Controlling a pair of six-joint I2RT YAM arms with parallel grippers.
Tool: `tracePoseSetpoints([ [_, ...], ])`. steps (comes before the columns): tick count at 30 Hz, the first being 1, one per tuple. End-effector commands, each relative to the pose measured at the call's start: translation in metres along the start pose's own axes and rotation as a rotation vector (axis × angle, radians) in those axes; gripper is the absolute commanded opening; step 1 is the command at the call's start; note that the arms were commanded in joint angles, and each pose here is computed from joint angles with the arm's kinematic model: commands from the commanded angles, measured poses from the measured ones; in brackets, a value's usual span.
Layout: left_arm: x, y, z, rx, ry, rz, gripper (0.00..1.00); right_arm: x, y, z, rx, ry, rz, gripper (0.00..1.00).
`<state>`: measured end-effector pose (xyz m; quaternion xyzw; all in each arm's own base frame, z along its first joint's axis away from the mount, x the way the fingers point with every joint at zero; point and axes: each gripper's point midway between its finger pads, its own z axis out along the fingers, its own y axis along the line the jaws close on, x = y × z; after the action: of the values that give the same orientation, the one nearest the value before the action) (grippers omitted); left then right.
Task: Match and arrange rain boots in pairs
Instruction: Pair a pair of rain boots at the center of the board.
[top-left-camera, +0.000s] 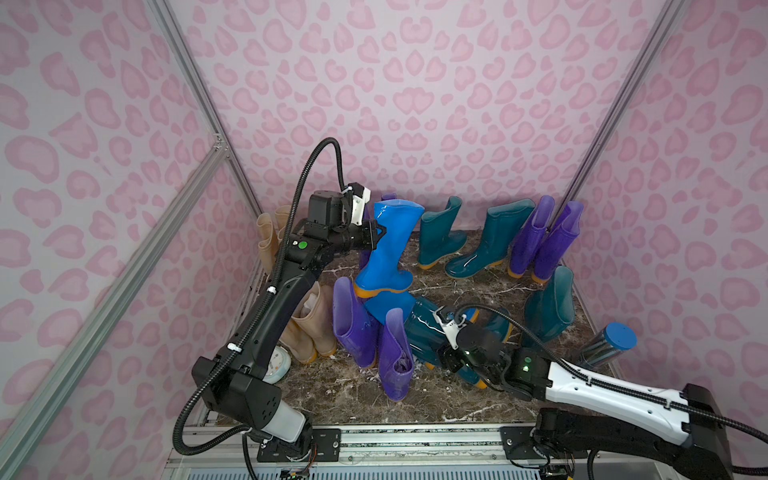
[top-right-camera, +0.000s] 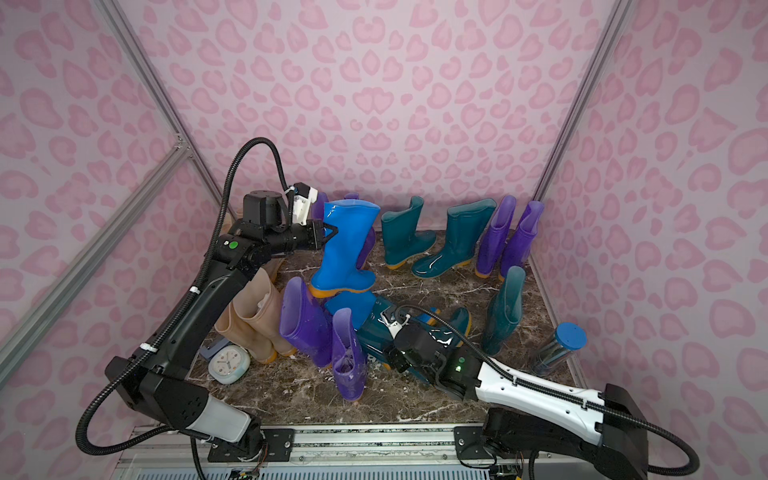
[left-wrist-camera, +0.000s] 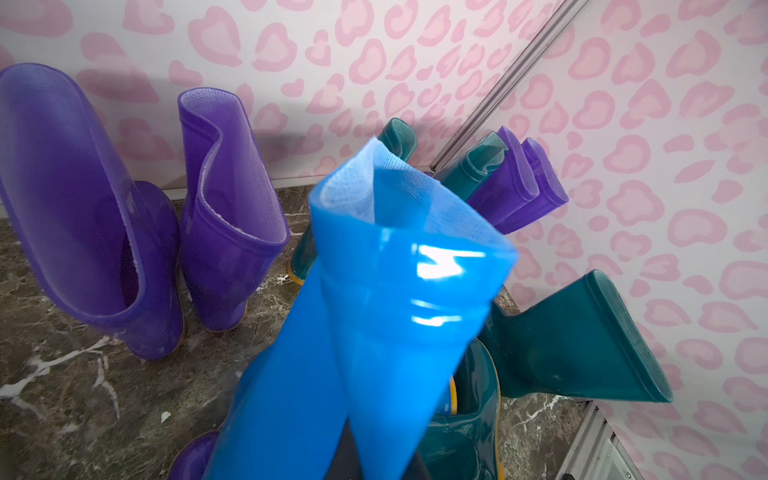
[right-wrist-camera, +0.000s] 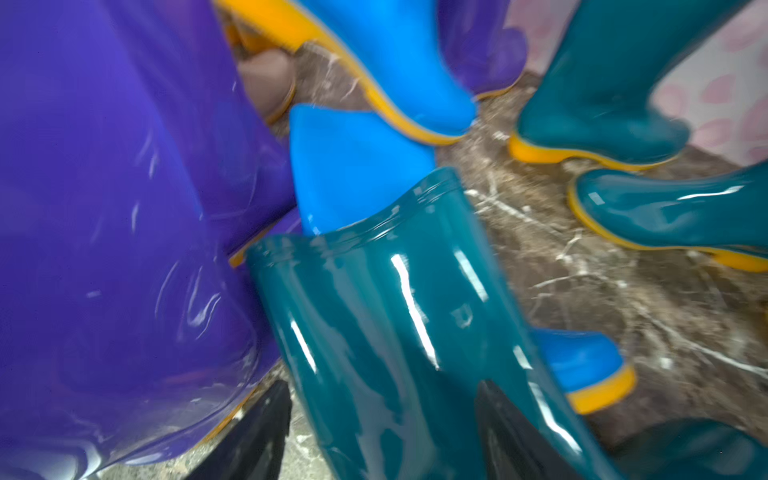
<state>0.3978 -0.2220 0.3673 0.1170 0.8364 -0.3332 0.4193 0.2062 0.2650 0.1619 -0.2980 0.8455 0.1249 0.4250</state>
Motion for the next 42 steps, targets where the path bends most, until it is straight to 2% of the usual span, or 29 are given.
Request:
tracePoseSetpoints([
  [1,-0.021,-0.013,-0.002,0.051,-0.071,0.029,0.02,0.001,0.011,0.016,-0.003,0.021,-0.005,0.74],
  [6,-0.019,-0.01,-0.002,0.038,-0.065,0.031,0.02,0.016,0.041,0.039,-0.066,0.095,-0.064,0.8],
  [9,-0.02,-0.012,-0.004,0.042,-0.065,0.036,0.02,0.024,0.04,0.045,-0.033,0.105,-0.081,0.8],
  [12,-0.02,-0.012,-0.004,0.045,-0.063,0.039,0.02,0.037,0.024,0.056,0.082,0.141,-0.092,0.78],
  [14,-0.019,-0.013,-0.003,0.047,-0.061,0.038,0.03,0.038,0.013,0.059,0.154,0.14,-0.082,0.7],
  [17,-0.02,-0.014,-0.004,0.054,-0.062,0.035,0.02,0.03,-0.003,0.053,0.233,0.103,-0.037,0.46],
  [19,-0.019,-0.014,-0.004,0.056,-0.061,0.034,0.02,0.02,-0.006,0.047,0.233,0.073,-0.012,0.25],
  [22,-0.02,-0.016,-0.005,0.062,-0.062,0.036,0.02,0.003,-0.002,0.034,0.185,0.022,0.035,0.1],
  [24,-0.019,-0.016,-0.005,0.065,-0.059,0.034,0.02,-0.005,-0.013,0.023,0.223,-0.016,0.071,0.0],
  [31,-0.016,-0.018,-0.001,0.088,-0.05,0.017,0.02,-0.025,-0.078,-0.014,0.354,-0.101,0.212,0.0],
  [37,-0.014,-0.021,0.0,0.107,-0.043,0.007,0.02,-0.048,-0.128,-0.056,0.39,-0.26,0.341,0.0],
  [42,-0.012,-0.022,0.001,0.113,-0.042,0.005,0.02,-0.059,-0.149,-0.067,0.416,-0.292,0.32,0.0],
])
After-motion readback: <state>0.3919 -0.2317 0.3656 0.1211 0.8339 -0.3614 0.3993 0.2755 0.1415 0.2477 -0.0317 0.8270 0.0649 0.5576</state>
